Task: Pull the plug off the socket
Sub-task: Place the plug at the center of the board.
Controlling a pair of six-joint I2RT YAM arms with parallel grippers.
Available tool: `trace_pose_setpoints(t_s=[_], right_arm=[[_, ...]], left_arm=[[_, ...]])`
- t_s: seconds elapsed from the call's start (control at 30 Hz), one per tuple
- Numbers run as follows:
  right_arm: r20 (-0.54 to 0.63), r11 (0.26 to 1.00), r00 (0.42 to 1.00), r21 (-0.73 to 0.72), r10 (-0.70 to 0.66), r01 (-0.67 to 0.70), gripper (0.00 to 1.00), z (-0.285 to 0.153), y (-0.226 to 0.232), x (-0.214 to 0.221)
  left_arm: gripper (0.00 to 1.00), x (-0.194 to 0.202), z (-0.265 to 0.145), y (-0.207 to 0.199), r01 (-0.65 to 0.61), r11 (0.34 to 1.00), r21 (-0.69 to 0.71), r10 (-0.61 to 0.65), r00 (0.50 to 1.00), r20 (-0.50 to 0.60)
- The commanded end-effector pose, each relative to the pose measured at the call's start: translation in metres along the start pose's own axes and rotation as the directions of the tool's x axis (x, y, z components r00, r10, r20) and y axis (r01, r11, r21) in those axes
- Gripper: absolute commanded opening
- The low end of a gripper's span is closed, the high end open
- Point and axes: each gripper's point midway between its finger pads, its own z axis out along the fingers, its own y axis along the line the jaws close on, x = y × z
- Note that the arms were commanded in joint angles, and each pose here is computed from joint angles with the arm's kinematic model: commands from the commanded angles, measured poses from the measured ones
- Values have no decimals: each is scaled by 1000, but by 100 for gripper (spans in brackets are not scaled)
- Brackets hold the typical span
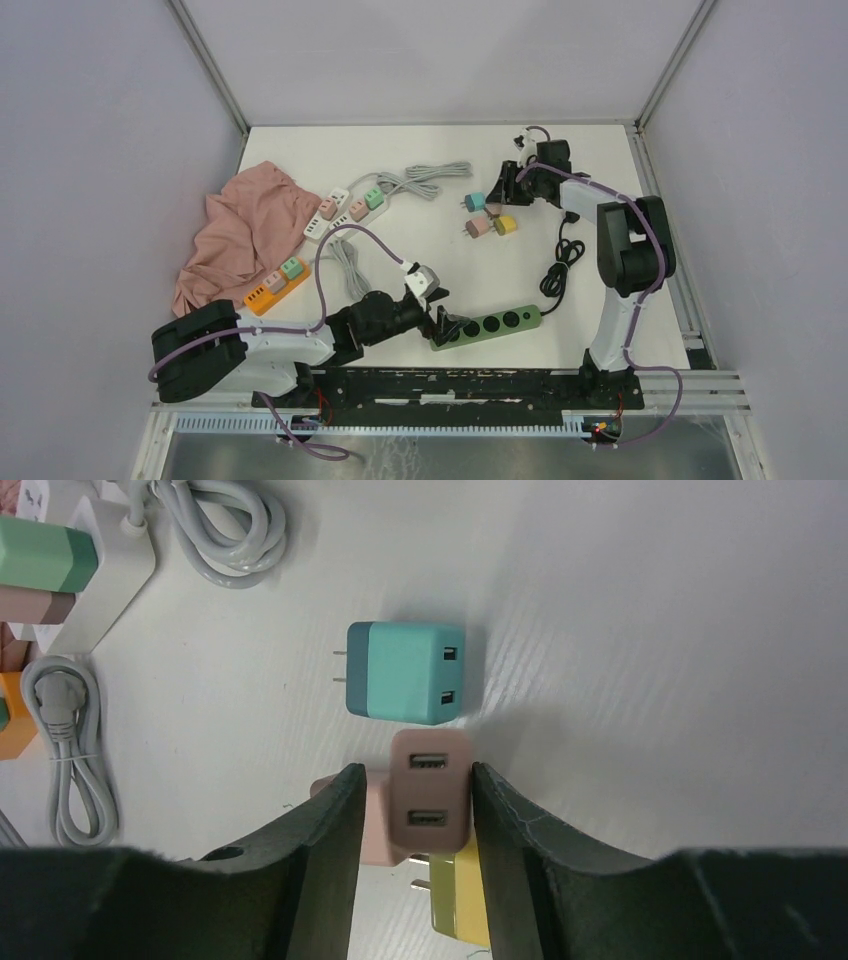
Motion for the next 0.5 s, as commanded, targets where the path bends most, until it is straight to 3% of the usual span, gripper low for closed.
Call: trace_pose_setpoints(t_s=[0.0, 0.1, 0.3, 0.47], right_arm=[[51, 999, 997, -5, -49, 50, 53, -6, 9, -27], [61, 996, 994, 2, -86, 86, 61, -15, 11, -33], [106, 979, 973, -9, -204, 206, 61, -52, 31, -47], [114, 920, 927, -127, -358, 371, 62, -97, 64, -37]], left_arm=[[87, -16, 0, 2, 47, 999, -18, -46, 998, 53], [87, -17, 0, 1, 54, 998, -14, -53, 997, 58], [87, -25, -4, -2, 68, 998, 0, -68, 994, 84], [89, -32, -8, -3, 89, 996, 11, -90, 988, 125]])
